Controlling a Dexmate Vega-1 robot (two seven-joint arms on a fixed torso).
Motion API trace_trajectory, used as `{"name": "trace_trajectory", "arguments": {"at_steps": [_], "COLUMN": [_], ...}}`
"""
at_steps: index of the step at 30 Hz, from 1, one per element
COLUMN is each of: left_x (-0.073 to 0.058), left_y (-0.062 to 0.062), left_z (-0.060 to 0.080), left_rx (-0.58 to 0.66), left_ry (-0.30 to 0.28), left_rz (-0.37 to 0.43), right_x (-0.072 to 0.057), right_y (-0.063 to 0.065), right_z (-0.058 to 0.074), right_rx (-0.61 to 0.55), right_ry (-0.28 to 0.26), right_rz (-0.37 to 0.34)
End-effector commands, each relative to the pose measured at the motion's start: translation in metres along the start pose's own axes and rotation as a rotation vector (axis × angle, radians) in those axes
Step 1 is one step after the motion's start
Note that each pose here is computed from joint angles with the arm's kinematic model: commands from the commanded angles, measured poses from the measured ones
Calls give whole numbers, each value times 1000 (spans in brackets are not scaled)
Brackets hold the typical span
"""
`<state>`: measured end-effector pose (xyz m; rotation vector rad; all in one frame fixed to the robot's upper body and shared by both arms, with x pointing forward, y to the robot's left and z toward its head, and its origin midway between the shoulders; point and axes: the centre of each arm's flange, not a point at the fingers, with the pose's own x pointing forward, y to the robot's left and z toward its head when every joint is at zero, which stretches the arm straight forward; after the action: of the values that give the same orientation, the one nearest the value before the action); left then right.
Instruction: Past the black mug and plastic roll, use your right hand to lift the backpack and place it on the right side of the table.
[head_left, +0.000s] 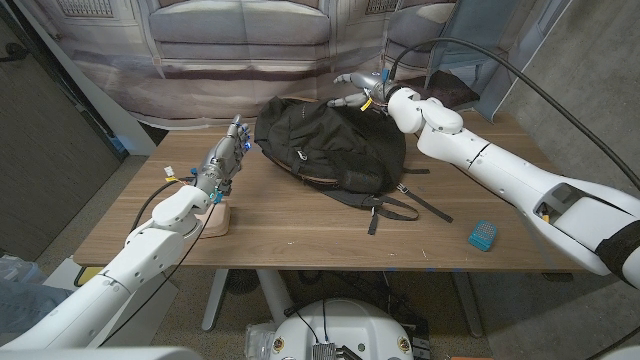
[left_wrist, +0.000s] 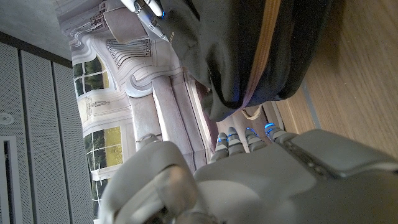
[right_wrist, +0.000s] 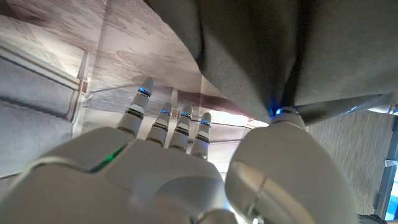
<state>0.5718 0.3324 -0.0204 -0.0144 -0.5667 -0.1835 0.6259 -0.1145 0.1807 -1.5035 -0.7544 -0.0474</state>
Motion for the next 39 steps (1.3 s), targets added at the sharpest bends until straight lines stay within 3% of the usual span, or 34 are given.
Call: {"name": "trace_trajectory", "arguments": {"at_steps": [1, 28, 39], "left_x": [0, 2, 2], "left_y": [-1, 2, 3], "left_z": [-2, -1, -1], "left_rx": [-4, -2, -4], "left_ry": [1, 1, 0], "left_rz": [2, -3, -9], "right_x": [-5, -10, -12], "right_y": [-14, -34, -42], "right_z": [-2, 1, 1], "right_rx": [-14, 2, 81], "right_ry": [8, 10, -7], "right_rz": [-19, -70, -103]}}
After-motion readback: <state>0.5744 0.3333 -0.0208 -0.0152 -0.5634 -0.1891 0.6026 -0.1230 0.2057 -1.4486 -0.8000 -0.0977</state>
